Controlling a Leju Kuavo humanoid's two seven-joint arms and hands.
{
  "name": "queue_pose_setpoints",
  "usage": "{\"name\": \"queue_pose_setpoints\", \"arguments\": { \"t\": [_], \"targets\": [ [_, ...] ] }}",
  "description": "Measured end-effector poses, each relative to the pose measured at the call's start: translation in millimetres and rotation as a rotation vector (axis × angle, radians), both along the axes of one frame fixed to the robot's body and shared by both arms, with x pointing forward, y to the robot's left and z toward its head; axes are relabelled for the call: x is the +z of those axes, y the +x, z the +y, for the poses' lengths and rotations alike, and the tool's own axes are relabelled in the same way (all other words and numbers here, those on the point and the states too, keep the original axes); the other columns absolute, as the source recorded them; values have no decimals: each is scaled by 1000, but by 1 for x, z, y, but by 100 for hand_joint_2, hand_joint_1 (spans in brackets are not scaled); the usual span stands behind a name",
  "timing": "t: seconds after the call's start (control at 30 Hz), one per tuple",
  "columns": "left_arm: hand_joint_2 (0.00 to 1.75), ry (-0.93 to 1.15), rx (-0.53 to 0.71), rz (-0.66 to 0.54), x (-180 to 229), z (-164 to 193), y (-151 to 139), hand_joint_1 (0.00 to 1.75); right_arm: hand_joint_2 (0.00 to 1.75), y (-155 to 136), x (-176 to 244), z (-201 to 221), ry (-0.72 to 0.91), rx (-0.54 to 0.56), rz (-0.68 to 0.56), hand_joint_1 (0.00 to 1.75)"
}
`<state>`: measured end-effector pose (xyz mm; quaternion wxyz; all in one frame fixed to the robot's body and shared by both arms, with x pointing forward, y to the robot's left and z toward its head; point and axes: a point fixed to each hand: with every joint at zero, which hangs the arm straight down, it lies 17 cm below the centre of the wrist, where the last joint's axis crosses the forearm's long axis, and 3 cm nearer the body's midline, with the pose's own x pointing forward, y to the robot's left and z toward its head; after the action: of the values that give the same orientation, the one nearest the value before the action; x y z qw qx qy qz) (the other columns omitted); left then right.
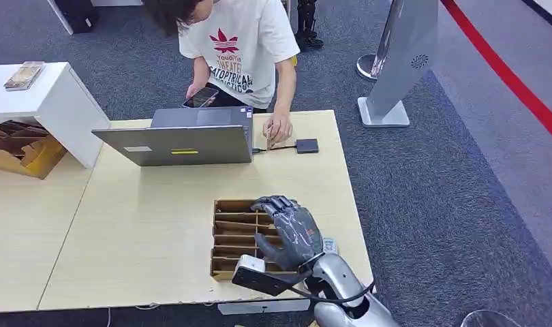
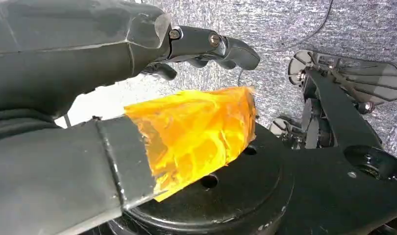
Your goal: Pass the card to the sensor for recognition and then transmit it.
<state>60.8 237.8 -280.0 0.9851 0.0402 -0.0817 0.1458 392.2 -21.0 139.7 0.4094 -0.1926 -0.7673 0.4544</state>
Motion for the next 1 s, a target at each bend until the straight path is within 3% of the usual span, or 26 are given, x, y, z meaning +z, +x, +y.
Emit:
{"name": "queue_pose_setpoints", "arguments": {
  "t": [0.2, 0.6, 0.73, 0.93, 1.0],
  "targets": [
    [0, 1, -6, -2, 0, 0, 1, 0, 175, 9, -5, -9, -21, -33, 2, 112],
    [0, -3, -8, 4, 0, 0, 0, 0, 175, 23, -17, -33, -54, -106, 16, 103],
    [0, -4, -8, 5, 0, -1, 0, 0, 175, 23, -19, -40, -42, -130, 26, 79],
    [0, -3, -8, 5, 0, 0, 0, 0, 175, 22, -7, -53, 14, -161, 20, 91],
    [0, -2, -8, 6, 0, 0, 0, 0, 175, 21, -1, -57, 30, -169, 12, 86]
  ]
}}
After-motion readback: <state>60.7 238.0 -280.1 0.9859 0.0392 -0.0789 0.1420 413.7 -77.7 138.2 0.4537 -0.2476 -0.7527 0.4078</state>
